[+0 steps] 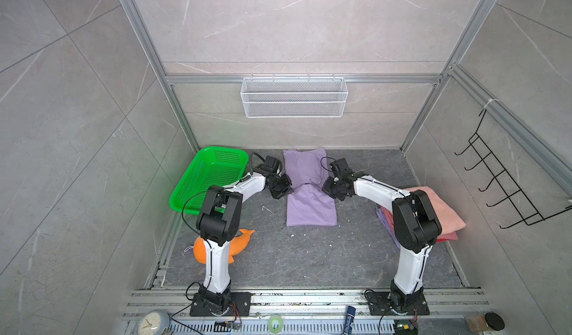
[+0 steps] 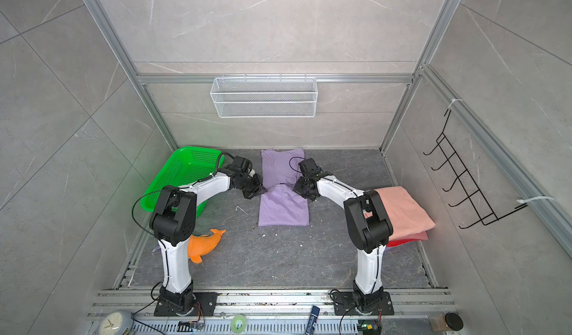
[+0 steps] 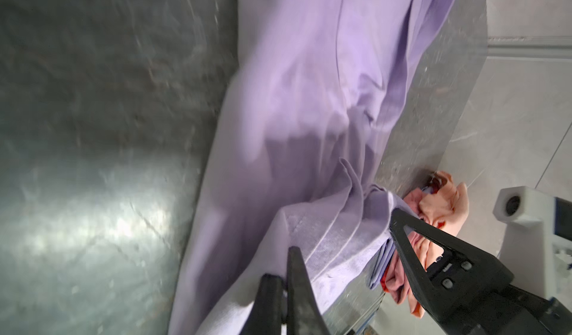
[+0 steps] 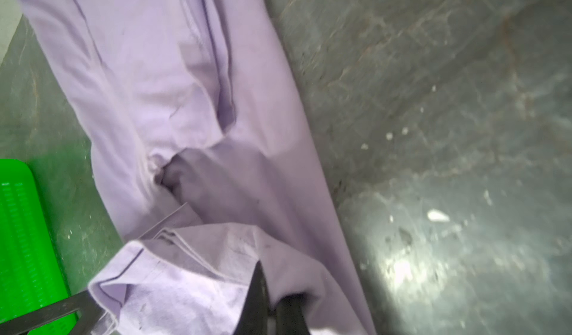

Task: Fold and stack the t-shirts

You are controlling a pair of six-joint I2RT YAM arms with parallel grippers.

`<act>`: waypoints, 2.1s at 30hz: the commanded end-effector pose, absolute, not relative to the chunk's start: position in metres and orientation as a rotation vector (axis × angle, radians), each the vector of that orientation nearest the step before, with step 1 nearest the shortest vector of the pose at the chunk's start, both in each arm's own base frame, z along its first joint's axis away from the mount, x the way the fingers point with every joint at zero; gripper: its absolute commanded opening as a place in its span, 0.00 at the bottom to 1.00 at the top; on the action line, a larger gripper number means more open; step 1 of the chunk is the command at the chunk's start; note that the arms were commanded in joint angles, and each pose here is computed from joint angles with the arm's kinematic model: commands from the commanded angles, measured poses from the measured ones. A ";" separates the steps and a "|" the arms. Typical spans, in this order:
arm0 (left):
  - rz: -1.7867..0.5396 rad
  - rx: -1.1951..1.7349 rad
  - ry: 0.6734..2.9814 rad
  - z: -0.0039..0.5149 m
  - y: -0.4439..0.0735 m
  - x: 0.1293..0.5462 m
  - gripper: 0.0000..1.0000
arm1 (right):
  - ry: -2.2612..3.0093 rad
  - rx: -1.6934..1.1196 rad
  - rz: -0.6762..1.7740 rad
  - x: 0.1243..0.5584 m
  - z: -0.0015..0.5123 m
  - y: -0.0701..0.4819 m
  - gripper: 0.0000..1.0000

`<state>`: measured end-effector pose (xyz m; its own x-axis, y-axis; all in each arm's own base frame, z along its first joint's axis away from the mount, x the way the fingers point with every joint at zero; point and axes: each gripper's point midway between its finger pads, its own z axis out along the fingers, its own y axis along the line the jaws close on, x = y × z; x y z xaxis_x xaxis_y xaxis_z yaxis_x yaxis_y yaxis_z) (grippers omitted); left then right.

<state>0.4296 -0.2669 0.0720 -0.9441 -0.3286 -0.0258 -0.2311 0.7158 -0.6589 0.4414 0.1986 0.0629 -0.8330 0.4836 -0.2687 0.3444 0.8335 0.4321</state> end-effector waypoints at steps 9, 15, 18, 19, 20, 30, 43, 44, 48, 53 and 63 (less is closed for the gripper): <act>-1.209 -0.379 2.632 0.114 -0.247 0.486 0.46 | 2.468 0.547 0.702 0.501 0.102 0.197 0.48; -1.106 -0.355 2.525 0.158 -0.212 0.488 0.61 | 2.413 0.544 0.665 0.478 0.142 0.172 0.57; -1.039 -0.330 2.539 0.166 -0.200 0.467 0.64 | 2.452 0.572 0.658 0.447 0.142 0.163 0.57; -1.025 -0.330 2.555 0.165 -0.197 0.458 0.64 | 2.463 0.586 0.659 0.435 0.140 0.160 0.57; -1.020 -0.334 2.571 0.163 -0.195 0.447 0.64 | 2.475 0.604 0.666 0.423 0.137 0.158 0.57; -1.036 -0.389 2.707 0.120 -0.204 0.335 0.69 | 2.569 0.720 0.749 0.326 0.092 0.162 0.62; -1.091 -0.595 2.755 0.052 -0.229 0.309 0.62 | 2.628 0.783 0.873 0.308 0.031 0.194 0.71; -1.091 -0.605 2.759 0.049 -0.230 0.311 0.61 | 2.634 0.794 0.859 0.309 0.027 0.193 0.71; -1.093 -0.636 2.778 0.038 -0.236 0.318 0.56 | 2.641 0.837 0.845 0.311 0.014 0.193 0.70; -1.108 -0.670 2.788 0.030 -0.243 0.325 0.46 | 2.662 0.858 0.838 0.318 0.002 0.198 0.55; -1.209 -0.605 2.758 0.055 -0.255 0.325 0.00 | 2.756 0.736 0.749 0.309 0.016 0.194 0.06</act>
